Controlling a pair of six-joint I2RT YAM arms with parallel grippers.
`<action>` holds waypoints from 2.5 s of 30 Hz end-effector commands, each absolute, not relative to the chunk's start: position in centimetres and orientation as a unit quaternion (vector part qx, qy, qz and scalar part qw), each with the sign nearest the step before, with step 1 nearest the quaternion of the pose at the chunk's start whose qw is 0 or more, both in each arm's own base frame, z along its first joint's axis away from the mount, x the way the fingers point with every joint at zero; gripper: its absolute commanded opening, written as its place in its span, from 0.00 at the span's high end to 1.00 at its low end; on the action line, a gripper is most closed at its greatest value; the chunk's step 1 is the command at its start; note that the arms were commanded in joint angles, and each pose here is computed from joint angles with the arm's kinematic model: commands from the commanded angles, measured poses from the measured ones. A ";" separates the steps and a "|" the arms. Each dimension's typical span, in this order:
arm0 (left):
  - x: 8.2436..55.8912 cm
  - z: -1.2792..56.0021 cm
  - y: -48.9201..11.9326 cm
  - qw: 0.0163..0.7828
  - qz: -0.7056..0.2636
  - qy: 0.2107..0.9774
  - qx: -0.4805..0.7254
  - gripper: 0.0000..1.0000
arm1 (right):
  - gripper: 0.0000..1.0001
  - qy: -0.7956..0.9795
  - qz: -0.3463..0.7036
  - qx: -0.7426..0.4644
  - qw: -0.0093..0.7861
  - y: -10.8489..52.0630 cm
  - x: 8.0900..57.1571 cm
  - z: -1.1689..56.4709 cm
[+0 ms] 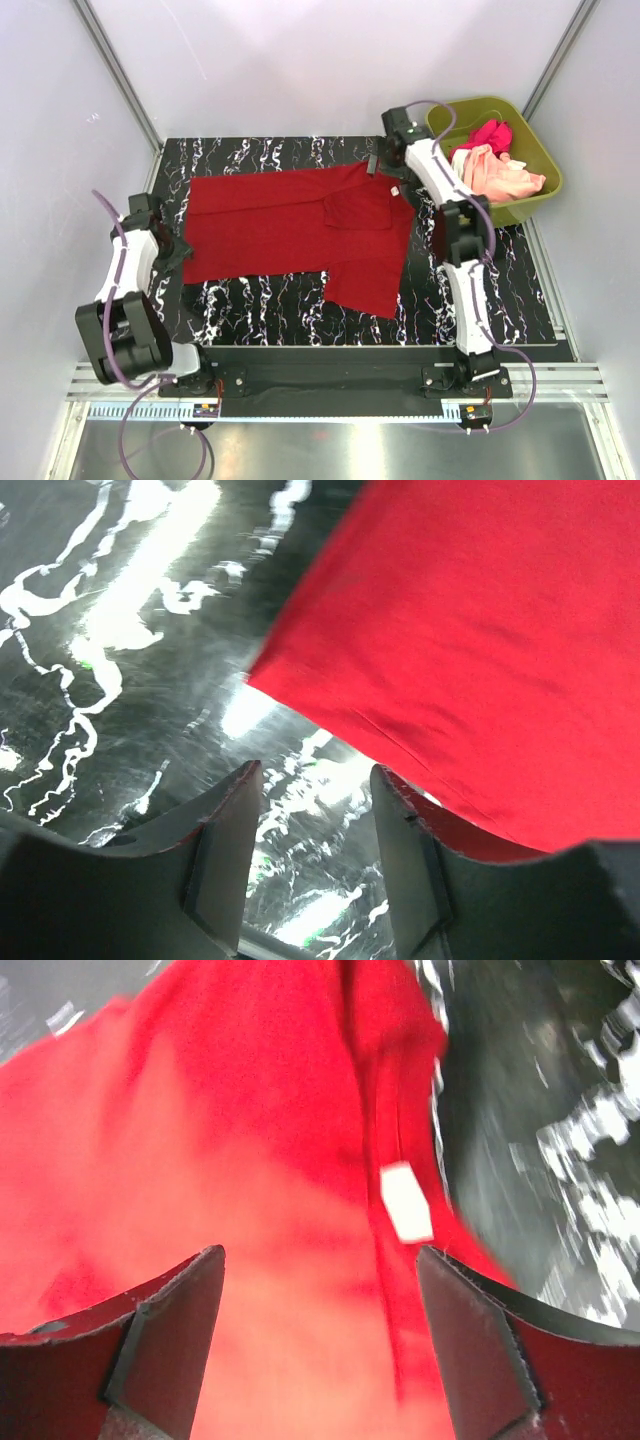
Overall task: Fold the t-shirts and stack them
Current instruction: Fold the tshirt
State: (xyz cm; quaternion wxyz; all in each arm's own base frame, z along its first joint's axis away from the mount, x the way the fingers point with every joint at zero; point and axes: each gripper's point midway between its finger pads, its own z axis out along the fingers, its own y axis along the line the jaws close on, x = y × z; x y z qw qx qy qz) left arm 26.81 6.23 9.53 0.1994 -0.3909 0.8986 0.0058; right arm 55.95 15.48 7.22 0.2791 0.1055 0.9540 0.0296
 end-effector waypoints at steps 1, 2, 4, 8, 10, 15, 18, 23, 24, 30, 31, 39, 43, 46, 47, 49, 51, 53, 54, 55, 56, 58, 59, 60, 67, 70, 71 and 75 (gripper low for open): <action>26.4 7.5 8.3 0.182 0.005 0.878 -0.443 0.50 | 0.15 0.942 0.113 0.095 0.302 17.3 50.3 19.9; 26.5 7.0 8.3 0.178 -0.005 0.876 -0.448 0.51 | 0.15 0.948 0.126 0.087 0.280 17.6 47.5 20.7; 26.7 5.8 8.8 0.171 -0.012 0.874 -0.455 0.52 | 0.16 0.950 0.184 0.058 0.244 19.8 43.8 21.3; 27.0 4.8 9.3 0.166 -0.004 0.879 -0.447 0.52 | 0.20 0.944 0.280 0.036 0.173 22.7 34.7 20.7; 26.8 4.3 9.9 0.165 0.004 0.881 -0.444 0.52 | 0.21 0.938 0.309 0.032 0.157 22.4 30.5 19.9; 26.5 3.5 10.5 0.164 0.002 0.889 -0.428 0.49 | 0.21 0.940 0.315 0.034 0.124 20.5 24.5 17.1; 26.5 2.5 10.2 0.157 -0.012 0.891 -0.425 0.49 | 0.21 0.942 0.312 0.051 0.116 20.0 23.1 15.9; 27.4 1.4 9.0 0.146 -0.051 0.894 -0.420 0.49 | 0.20 0.943 0.309 0.074 0.098 19.6 21.7 14.2; 27.4 1.3 9.0 0.148 -0.054 0.894 -0.420 0.48 | 0.20 0.944 0.307 0.079 0.089 19.5 21.3 13.2; 27.7 0.5 8.9 0.143 -0.058 0.896 -0.415 0.48 | 0.21 0.936 0.325 0.127 0.035 20.3 20.0 10.0; 27.7 0.3 8.9 0.139 -0.057 0.896 -0.418 0.50 | 0.23 0.938 0.318 0.135 0.027 20.1 19.7 9.3; 26.8 -0.1 9.3 0.116 -0.036 0.893 -0.432 0.89 | 0.28 0.944 0.241 0.224 0.008 17.5 19.1 5.2; 26.7 0.6 10.1 0.118 -0.017 0.893 -0.434 1.00 | 0.36 0.946 0.205 0.251 0.009 15.6 19.5 3.6; 26.7 1.2 10.4 0.129 -0.010 0.889 -0.439 1.00 | 0.43 0.946 0.200 0.254 0.014 15.3 20.4 3.0; 26.6 1.3 10.5 0.131 -0.008 0.888 -0.440 1.00 | 0.44 0.947 0.196 0.252 0.010 15.3 20.5 2.8; 26.8 2.1 10.6 0.144 -0.008 0.885 -0.443 1.00 | 0.43 0.950 0.189 0.249 0.008 15.2 20.8 2.5; 26.8 2.6 10.5 0.152 -0.008 0.883 -0.444 1.00 | 0.42 0.954 0.173 0.246 0.007 14.8 20.7 2.2; 26.8 2.9 10.4 0.154 -0.012 0.881 -0.447 1.00 | 0.42 0.956 0.159 0.246 0.011 14.2 20.7 1.9; 26.8 3.0 10.4 0.156 -0.011 0.880 -0.448 1.00 | 0.41 0.957 0.159 0.244 0.011 14.2 20.6 1.8; 26.7 3.2 10.4 0.159 -0.010 0.879 -0.449 1.00 | 0.43 0.956 0.158 0.246 0.009 14.2 20.5 1.6; 26.5 3.2 10.4 0.157 -0.006 0.879 -0.450 1.00 | 0.43 0.955 0.160 0.249 0.004 14.3 20.4 1.5; 26.3 3.4 10.4 0.158 -0.005 0.878 -0.451 1.00 | 0.44 0.952 0.172 0.252 -0.007 14.8 20.0 1.1; 26.2 3.5 10.4 0.158 -0.005 0.878 -0.453 1.00 | 0.48 0.949 0.174 0.261 -0.008 14.9 20.1 1.0; 26.1 3.5 10.3 0.158 -0.005 0.877 -0.453 1.00 | 0.51 0.948 0.178 0.264 -0.006 15.0 20.0 0.8; 26.0 4.0 10.1 0.169 -0.008 0.873 -0.458 1.00 | 0.58 0.945 0.168 0.280 0.004 14.5 19.9 0.0; 26.2 4.4 10.1 0.174 -0.012 0.871 -0.459 1.00 | 0.58 0.946 0.156 0.284 0.012 14.0 19.8 -0.3; 26.3 4.4 10.1 0.174 -0.013 0.871 -0.458 1.00 | 0.57 0.947 0.150 0.283 0.013 13.8 19.9 -0.4; 26.3 4.5 10.1 0.177 -0.014 0.871 -0.459 1.00 | 0.62 0.947 0.149 0.286 0.007 13.8 19.6 -1.6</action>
